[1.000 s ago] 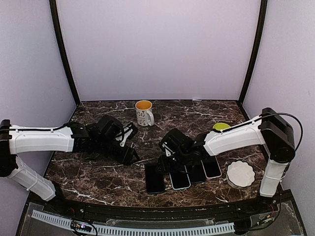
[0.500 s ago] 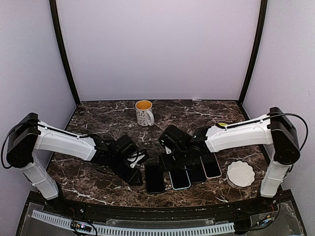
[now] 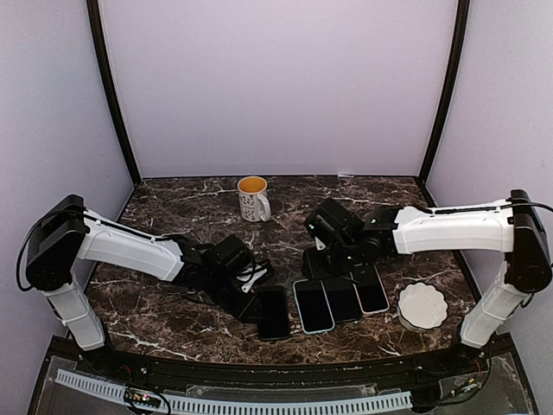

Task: Put the phone into the phone case
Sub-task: Place the phone with the phone case at the center of the board, then move the phone with the phone case to the center of the board.

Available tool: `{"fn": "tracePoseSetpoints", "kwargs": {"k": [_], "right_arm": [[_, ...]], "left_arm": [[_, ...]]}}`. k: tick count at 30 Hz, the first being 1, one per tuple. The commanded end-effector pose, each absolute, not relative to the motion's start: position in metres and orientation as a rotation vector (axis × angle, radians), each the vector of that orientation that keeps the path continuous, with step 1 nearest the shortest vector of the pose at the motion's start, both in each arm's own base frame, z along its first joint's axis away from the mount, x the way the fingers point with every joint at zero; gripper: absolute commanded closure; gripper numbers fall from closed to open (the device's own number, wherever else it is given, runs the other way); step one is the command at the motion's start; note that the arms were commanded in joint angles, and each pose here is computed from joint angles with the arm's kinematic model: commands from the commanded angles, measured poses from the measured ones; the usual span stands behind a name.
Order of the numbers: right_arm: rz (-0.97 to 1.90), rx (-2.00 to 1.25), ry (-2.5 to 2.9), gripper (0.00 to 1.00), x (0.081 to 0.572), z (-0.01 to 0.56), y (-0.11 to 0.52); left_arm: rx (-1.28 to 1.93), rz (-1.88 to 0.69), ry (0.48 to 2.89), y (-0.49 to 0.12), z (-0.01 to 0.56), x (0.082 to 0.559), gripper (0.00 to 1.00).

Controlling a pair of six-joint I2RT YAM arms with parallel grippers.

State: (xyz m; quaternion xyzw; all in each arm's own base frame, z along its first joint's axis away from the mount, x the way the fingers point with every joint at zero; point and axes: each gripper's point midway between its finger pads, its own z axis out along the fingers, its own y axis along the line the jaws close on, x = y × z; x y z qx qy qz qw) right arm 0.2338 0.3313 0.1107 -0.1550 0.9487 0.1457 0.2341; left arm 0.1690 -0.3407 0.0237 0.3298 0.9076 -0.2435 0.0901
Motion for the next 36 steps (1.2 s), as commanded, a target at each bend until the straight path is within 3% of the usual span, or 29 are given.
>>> {"fn": "tracePoseSetpoints", "kwargs": {"k": [1, 13, 17, 20, 22, 26, 31, 36], "right_arm": [[0.362, -0.414, 2.593, 0.58, 0.237, 0.112, 0.318], [0.340, -0.389, 2.581, 0.58, 0.238, 0.117, 0.307], [0.334, -0.354, 2.564, 0.51, 0.243, 0.120, 0.296], [0.303, -0.333, 2.526, 0.36, 0.256, 0.130, 0.280], [0.286, -0.321, 2.471, 0.21, 0.269, 0.146, 0.267], [0.282, -0.217, 2.320, 0.02, 0.303, 0.188, 0.223], [0.452, -0.061, 2.084, 0.01, 0.339, 0.244, 0.156], [0.355, 0.099, 1.840, 0.01, 0.357, 0.281, 0.069]], "left_arm": [[1.001, -0.731, 2.695, -0.346, 0.021, 0.168, 0.68], [0.972, -0.856, 2.673, -0.376, 0.032, 0.169, 0.68], [0.967, -0.837, 2.648, -0.376, 0.040, 0.174, 0.67], [0.962, -0.811, 2.609, -0.375, 0.055, 0.182, 0.65], [0.925, -0.791, 2.566, -0.371, 0.073, 0.195, 0.60], [0.726, -0.759, 2.475, -0.337, 0.118, 0.244, 0.40], [0.372, -0.648, 2.213, -0.251, 0.195, 0.313, 0.03], [0.105, -0.510, 2.059, -0.155, 0.234, 0.349, 0.01]]}}
